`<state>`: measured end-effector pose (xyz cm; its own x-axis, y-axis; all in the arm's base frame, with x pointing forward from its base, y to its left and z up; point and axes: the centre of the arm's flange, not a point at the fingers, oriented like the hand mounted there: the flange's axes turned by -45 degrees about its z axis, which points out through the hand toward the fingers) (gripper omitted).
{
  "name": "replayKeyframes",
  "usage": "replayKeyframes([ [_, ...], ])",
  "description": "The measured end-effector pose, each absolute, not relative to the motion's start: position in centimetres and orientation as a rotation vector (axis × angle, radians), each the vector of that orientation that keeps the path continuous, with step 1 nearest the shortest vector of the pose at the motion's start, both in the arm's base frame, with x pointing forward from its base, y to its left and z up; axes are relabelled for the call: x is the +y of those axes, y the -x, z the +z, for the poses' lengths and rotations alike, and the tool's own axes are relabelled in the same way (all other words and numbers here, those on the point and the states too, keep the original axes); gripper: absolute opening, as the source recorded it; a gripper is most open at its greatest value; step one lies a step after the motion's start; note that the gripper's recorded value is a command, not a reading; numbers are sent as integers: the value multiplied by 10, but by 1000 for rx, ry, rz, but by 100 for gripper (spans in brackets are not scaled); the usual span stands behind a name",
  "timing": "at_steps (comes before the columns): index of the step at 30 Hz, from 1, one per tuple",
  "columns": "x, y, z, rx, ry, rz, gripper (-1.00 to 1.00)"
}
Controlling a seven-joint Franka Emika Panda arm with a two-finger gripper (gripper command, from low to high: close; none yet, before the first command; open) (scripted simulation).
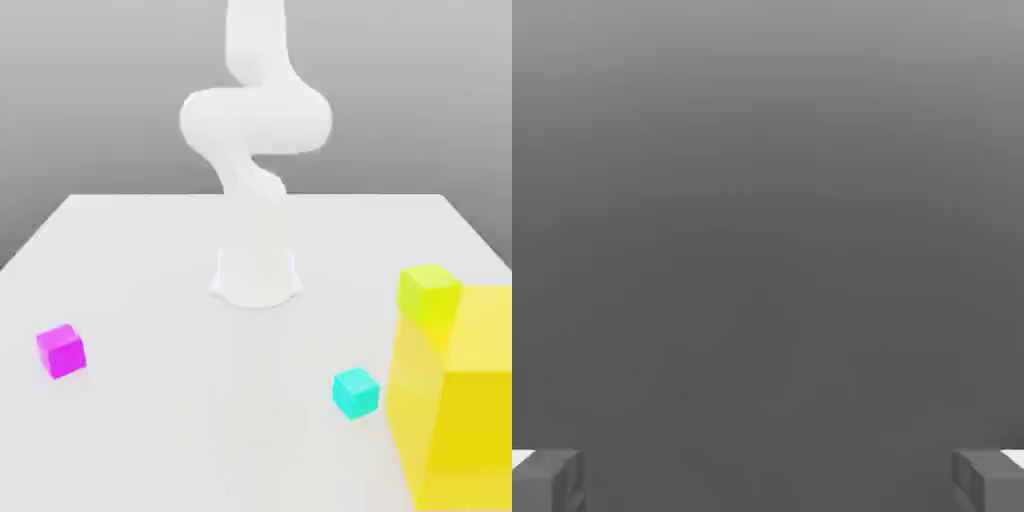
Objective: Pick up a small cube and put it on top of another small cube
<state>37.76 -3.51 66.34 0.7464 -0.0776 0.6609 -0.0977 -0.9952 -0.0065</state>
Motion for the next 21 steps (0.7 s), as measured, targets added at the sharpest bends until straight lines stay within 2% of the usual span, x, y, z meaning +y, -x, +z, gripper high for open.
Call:
replayKeyframes([
  [5, -118, -411, 558, -404, -2919, 841, 0],
  [10, -199, -401, 452, -657, -2915, 598, 0],
  [15, -265, -355, 348, -915, -2898, 363, 0],
  [21, -309, -262, 234, -1247, -2853, 92, 0],
])
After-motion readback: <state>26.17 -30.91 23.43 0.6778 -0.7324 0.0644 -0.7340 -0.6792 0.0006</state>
